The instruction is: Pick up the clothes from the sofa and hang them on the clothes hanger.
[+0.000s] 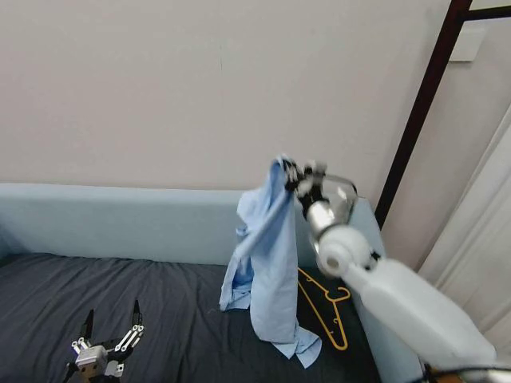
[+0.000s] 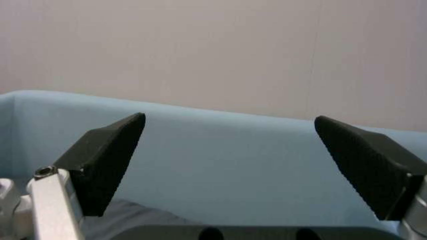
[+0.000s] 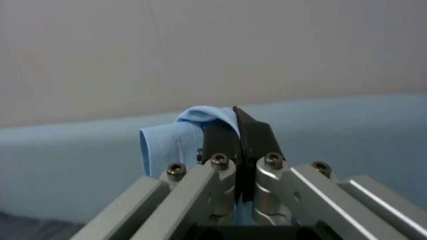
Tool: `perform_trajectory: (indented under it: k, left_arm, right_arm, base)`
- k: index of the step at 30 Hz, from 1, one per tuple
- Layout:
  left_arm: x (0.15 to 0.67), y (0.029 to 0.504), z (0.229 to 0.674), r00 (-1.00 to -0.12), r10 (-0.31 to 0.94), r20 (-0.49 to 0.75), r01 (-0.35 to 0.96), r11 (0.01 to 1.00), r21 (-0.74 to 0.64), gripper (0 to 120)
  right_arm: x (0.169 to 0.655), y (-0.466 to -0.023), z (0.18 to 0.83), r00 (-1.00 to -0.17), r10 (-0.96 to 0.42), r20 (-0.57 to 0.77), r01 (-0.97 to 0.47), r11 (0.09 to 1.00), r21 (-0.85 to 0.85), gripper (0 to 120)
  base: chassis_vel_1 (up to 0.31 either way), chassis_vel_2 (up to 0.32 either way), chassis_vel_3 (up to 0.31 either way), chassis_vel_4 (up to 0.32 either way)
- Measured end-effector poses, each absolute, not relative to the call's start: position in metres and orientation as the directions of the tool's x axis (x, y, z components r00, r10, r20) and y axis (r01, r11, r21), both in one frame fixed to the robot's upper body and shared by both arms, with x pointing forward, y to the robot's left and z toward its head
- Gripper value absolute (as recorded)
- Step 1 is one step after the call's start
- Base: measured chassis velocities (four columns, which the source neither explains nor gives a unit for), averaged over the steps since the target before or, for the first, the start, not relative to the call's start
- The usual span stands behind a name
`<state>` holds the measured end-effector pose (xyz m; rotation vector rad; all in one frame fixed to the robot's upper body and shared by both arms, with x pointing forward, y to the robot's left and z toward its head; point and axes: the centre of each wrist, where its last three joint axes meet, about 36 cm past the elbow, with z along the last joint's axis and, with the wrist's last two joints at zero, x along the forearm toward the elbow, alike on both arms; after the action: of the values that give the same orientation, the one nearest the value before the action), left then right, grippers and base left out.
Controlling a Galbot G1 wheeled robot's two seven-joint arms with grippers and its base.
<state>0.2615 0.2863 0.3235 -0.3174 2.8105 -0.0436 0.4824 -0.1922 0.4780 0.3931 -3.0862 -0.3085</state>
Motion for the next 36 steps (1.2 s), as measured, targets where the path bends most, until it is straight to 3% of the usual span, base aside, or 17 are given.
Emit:
perform_trajectory:
  k: [8,17,22,26,36]
  left_arm:
    - [0.266,0.278,0.320,-0.937,-0.195,-0.288,-0.186,0.981,-0.059,100]
    - [0.266,0.277,0.318,-0.943,-0.180,-0.280,-0.173,0.984,-0.052,100]
    - [0.264,0.286,0.319,-0.942,-0.183,-0.282,-0.179,0.983,-0.042,100]
    - [0.262,0.293,0.321,-0.939,-0.191,-0.286,-0.188,0.982,-0.038,100]
    - [0.262,0.294,0.321,-0.937,-0.192,-0.292,-0.189,0.981,-0.038,100]
  right_arm:
    - [0.414,-0.232,0.376,-0.975,-0.097,0.197,-0.086,0.994,0.064,0]
    - [0.431,-0.246,0.336,-0.969,0.044,0.244,0.038,0.999,-0.031,0]
    - [0.458,-0.255,0.328,-0.929,0.166,0.331,0.111,0.978,-0.180,15]
    - [0.479,-0.244,0.341,-0.869,0.340,0.359,0.229,0.920,-0.317,35]
    - [0.434,-0.213,0.403,-0.868,0.299,0.396,0.166,0.927,-0.336,68]
  base:
    - [0.000,0.000,0.000,0.000]
    - [0.000,0.000,0.000,0.000]
    - [0.000,0.000,0.000,0.000]
    - [0.000,0.000,0.000,0.000]
    - [0.000,0.000,0.000,0.000]
